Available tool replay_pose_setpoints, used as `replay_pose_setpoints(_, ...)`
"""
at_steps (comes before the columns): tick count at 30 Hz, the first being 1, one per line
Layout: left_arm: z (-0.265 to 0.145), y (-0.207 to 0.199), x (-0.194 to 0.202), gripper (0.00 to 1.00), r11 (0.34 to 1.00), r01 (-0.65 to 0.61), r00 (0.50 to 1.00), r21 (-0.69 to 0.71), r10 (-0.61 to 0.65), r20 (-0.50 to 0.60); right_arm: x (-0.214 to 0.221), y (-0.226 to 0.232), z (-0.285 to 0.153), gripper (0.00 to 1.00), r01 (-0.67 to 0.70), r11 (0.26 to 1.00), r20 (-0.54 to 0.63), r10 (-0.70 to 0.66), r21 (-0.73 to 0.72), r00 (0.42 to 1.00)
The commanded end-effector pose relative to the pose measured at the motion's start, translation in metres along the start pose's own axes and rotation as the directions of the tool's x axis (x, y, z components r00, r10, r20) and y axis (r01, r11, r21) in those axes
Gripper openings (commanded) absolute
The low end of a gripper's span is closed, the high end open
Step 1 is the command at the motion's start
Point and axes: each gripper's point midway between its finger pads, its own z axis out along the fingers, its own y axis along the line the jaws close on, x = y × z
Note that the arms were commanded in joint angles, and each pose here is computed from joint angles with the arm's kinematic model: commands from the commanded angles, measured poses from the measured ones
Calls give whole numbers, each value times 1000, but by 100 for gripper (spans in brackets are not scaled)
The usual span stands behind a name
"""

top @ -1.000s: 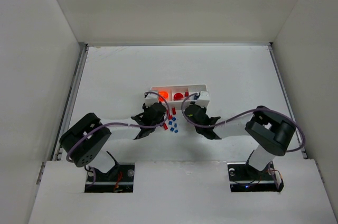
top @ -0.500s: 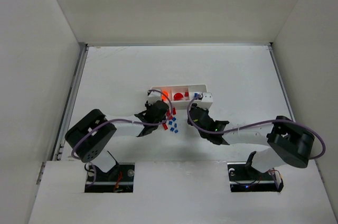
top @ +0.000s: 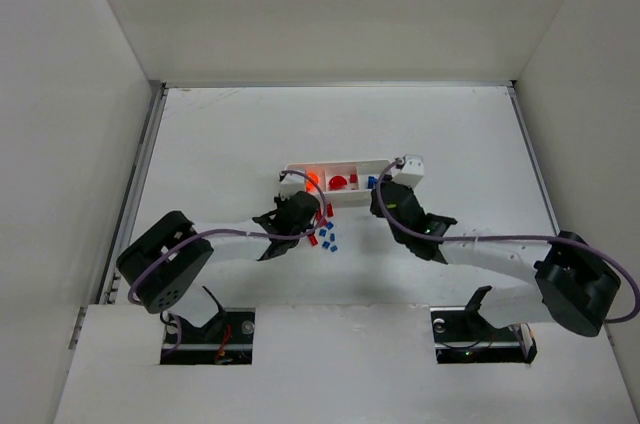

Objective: Sort the legos into containers by color

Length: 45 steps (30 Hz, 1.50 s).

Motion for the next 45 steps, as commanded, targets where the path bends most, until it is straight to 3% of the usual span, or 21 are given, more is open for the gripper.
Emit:
replay_pose_setpoints(1, -14, -3, -12, 15, 1000, 15, 999, 27, -16, 32, -42, -6, 10, 23, -7, 1000, 54, 6, 12, 999)
replay_pose_setpoints(10, -36, -9, -32, 14, 996, 50, 995, 74, -56, 79, -63, -17, 52, 24, 31, 999, 32, -32, 41, 999)
replay_pose_setpoints(15, -47, -30, -54, 14, 989, 61, 991, 131, -76, 107, -64, -15, 61, 42, 43, 998, 30, -44, 51, 999)
replay_pose_setpoints(18, -48, -48, -69, 14, 984, 67, 989, 163, -87, 117, -70, -17, 54, 45, 29, 998, 47, -31, 52, 998)
replay_pose_setpoints(26, -34, -115, -103, 14, 969, 37, 989, 246, -70, 127, -94, -44, 19, 44, -25, 996, 108, 16, 82, 994)
replay_pose_setpoints(32, -7, -161, -123, 14, 962, 12, 988, 274, -54, 147, -89, -89, 1, 35, -78, 981, 110, 59, 179, 992)
replay_pose_setpoints(38, 20, -197, -132, 14, 961, -3, 988, 277, -39, 147, -87, -96, -3, 35, -116, 979, 123, 96, 167, 988)
replay_pose_setpoints(40, 25, -204, -133, 18, 960, -5, 990, 280, -35, 139, -86, -96, -3, 35, -115, 979, 121, 96, 166, 988)
replay_pose_setpoints(45, 15, -213, -131, 38, 953, -34, 990, 301, -11, 144, -88, -95, -5, 35, -121, 980, 130, 100, 159, 986)
